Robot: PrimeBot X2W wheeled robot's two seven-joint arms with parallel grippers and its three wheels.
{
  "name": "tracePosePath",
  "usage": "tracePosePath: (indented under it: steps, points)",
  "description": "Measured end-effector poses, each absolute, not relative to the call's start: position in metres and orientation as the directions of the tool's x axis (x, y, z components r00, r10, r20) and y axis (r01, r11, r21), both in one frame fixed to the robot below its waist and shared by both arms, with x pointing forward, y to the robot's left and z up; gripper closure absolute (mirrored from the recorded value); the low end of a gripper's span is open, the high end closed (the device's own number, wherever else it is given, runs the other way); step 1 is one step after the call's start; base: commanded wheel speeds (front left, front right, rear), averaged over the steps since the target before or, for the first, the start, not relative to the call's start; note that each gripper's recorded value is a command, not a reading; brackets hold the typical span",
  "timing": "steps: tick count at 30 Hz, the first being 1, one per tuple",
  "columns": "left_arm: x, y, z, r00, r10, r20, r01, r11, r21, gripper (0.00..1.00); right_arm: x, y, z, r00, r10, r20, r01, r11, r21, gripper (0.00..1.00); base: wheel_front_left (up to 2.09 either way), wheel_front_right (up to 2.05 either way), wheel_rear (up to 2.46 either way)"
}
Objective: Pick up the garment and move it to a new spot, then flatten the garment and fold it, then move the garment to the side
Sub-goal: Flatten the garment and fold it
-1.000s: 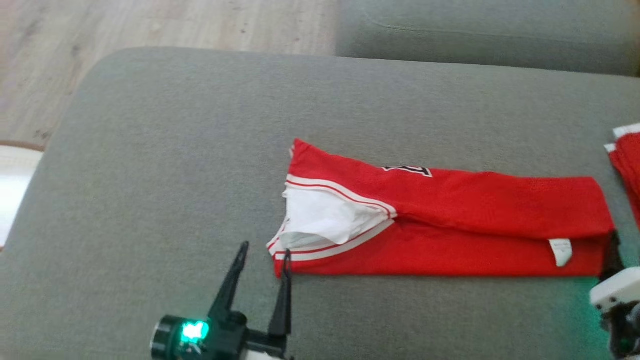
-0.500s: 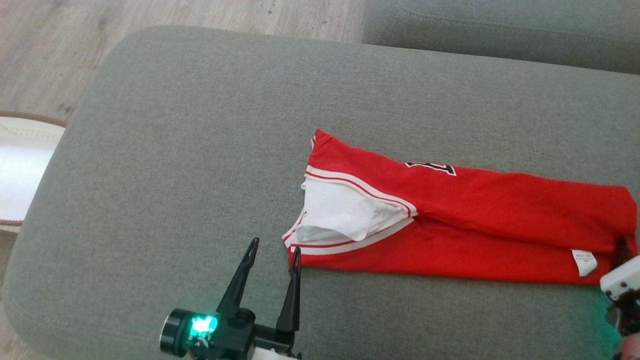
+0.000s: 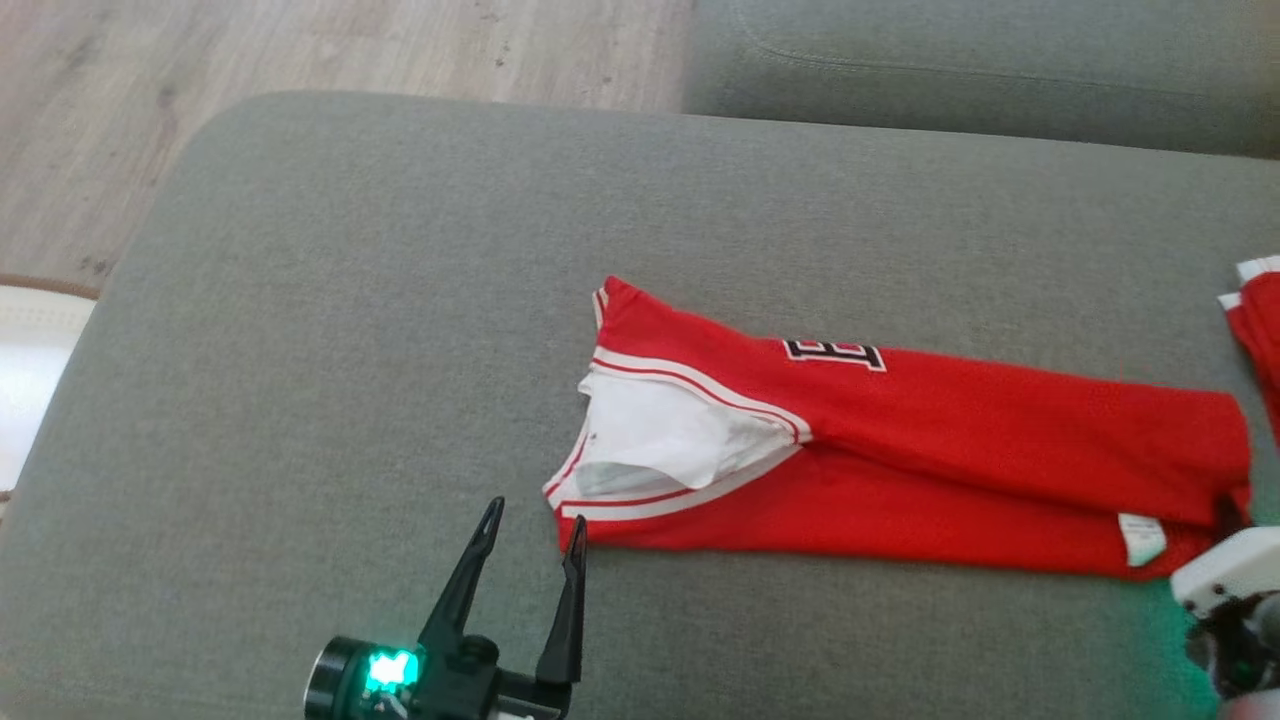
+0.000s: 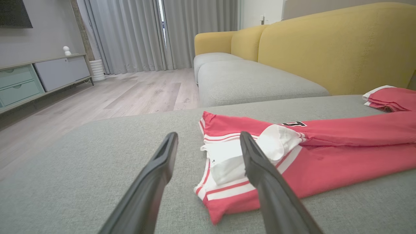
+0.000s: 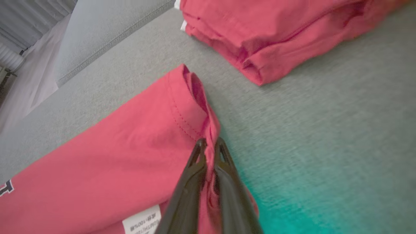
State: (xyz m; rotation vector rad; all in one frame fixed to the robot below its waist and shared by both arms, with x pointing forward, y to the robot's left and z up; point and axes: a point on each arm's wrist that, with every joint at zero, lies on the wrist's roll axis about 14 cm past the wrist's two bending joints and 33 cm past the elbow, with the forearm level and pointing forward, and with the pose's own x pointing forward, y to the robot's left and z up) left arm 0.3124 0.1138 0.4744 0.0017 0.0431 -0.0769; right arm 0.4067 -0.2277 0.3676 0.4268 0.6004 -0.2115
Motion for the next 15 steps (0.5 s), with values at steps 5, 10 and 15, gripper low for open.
tracePosePath:
  steps: [5,10,15]
  points:
    - [0.316,0.112,0.473,0.995,-0.090,-0.045,0.090,0.996,-0.006,0.00,0.406,-0.264,0.390,0.838,-0.135,-0.529,0.340,0.887,0.311,1.00,0.00,0.00,0.00]
    - [0.318,0.102,0.472,0.992,-0.121,-0.047,0.121,0.993,-0.014,0.00,0.415,-0.260,0.422,0.889,-0.102,-0.446,0.294,0.874,0.386,1.00,0.00,0.00,0.00]
    - [0.318,0.104,0.473,0.991,-0.124,-0.040,0.124,0.992,-0.010,0.00,0.433,-0.213,0.463,0.945,0.029,-0.326,0.133,0.877,0.463,1.00,0.00,0.00,0.00]
